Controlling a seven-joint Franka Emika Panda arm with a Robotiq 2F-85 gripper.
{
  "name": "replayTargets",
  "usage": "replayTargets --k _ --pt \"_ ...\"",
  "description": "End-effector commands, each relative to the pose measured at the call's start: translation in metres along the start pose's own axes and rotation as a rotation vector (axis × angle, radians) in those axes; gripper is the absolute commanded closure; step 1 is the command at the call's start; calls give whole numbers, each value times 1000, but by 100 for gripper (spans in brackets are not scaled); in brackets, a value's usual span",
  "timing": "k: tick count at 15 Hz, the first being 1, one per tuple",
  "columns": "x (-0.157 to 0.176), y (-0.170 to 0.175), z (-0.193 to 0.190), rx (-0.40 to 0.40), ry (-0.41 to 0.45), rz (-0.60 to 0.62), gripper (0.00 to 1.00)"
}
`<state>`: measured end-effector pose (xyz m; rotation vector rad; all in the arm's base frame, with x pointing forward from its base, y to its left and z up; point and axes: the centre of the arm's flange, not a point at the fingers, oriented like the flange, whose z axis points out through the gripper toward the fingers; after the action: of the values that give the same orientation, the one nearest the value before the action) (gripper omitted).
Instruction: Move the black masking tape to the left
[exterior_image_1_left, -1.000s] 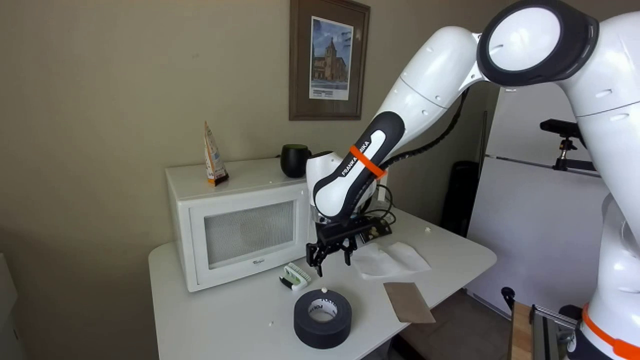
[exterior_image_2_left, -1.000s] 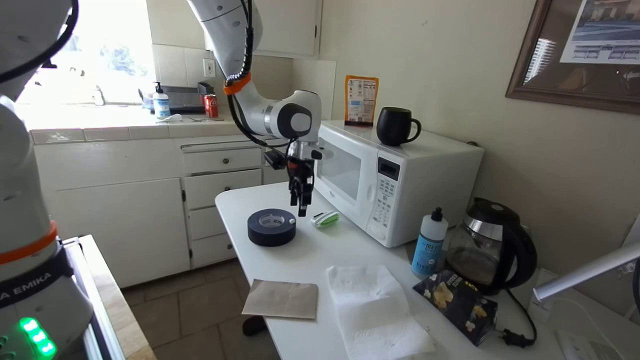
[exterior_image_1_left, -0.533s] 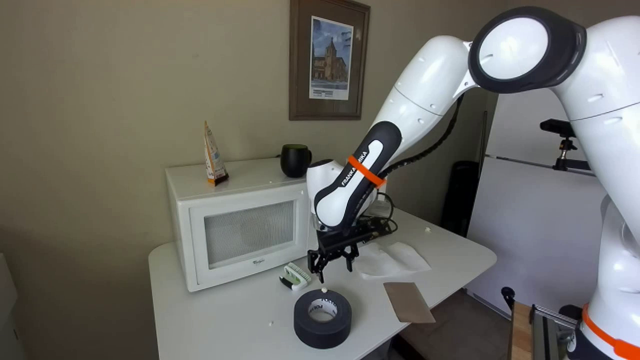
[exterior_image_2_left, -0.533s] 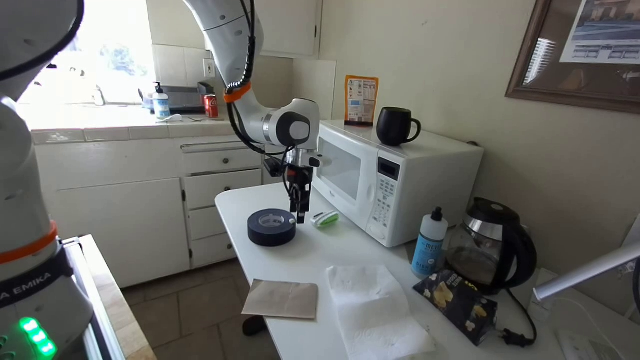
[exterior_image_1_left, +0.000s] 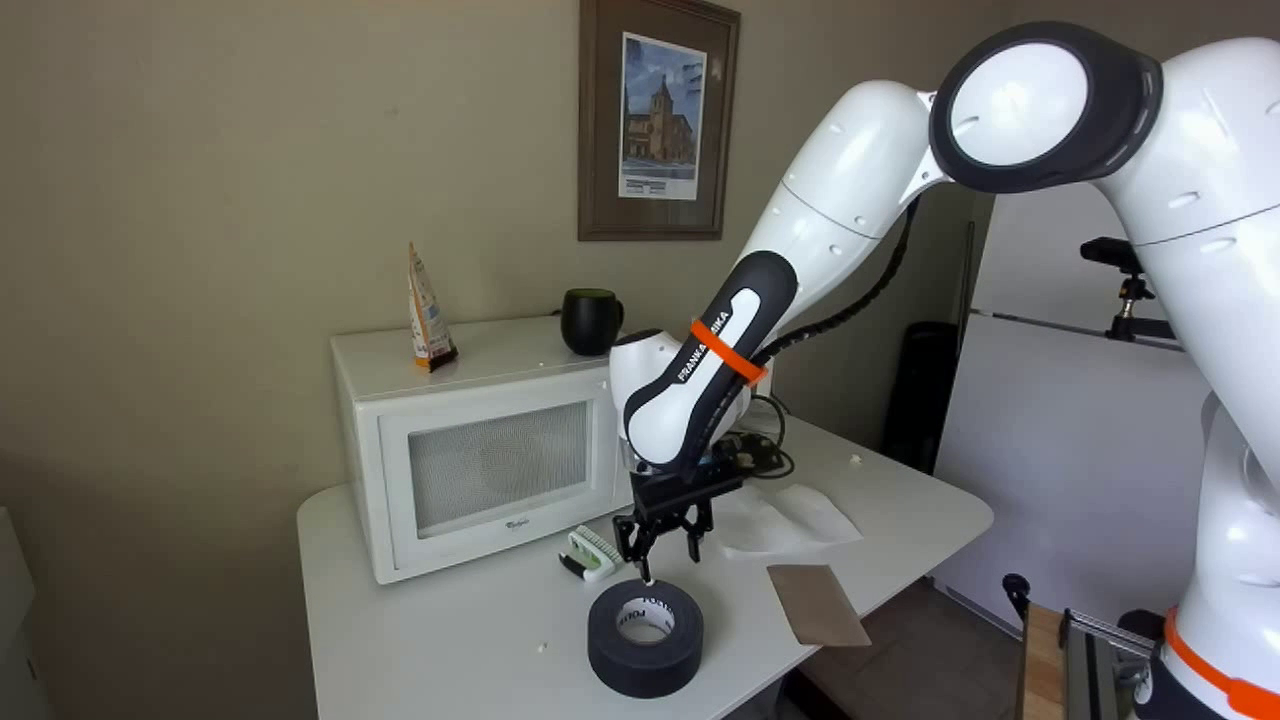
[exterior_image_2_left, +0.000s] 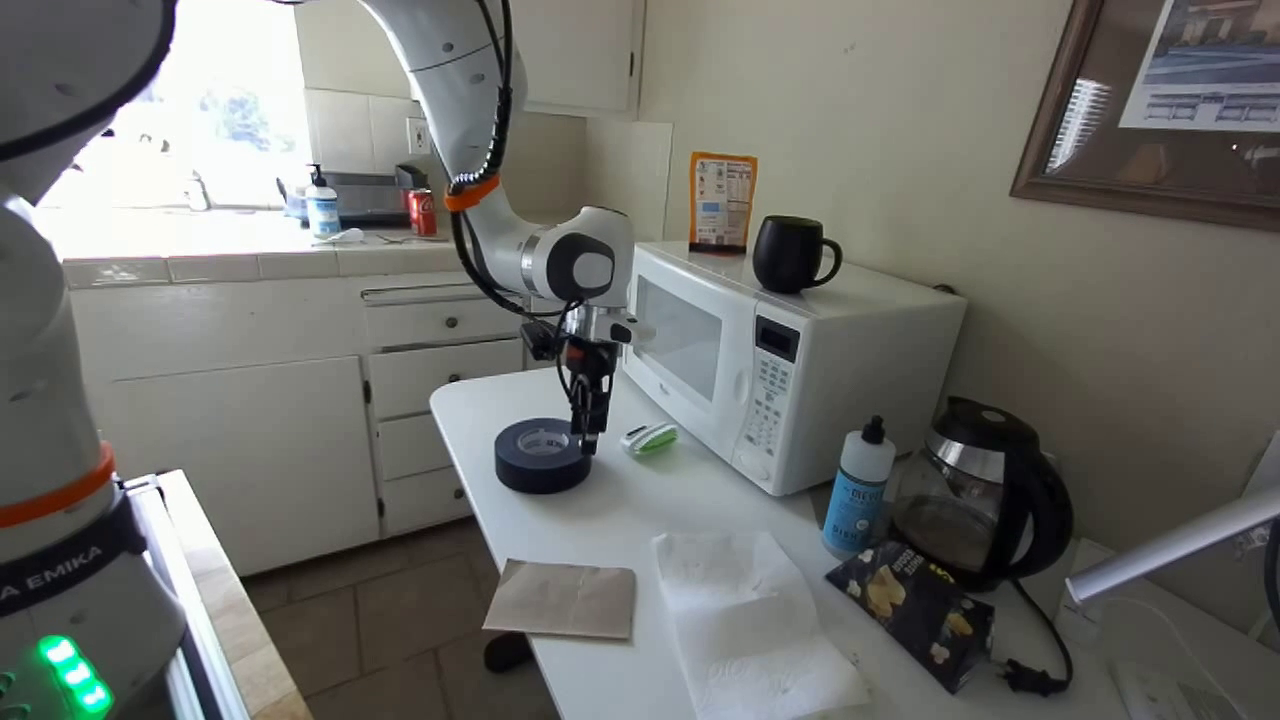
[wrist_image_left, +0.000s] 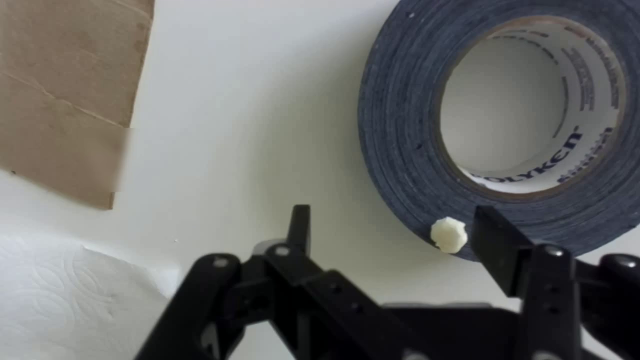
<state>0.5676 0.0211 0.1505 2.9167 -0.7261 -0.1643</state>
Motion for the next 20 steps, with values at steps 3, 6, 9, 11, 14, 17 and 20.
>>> replayTargets --k 3,6,9,11,14,17,20 --pt "-3 -13 10 49 -2 -5 21" --pt "-1 -17 12 61 9 1 28" --pt "1 -18 14 75 28 10 38" --pt "2 -18 15 84 40 13 36" --pt "2 -19 16 90 49 13 46" --pt "3 -19 16 94 58 14 63" --pt "3 -18 15 94 61 13 85"
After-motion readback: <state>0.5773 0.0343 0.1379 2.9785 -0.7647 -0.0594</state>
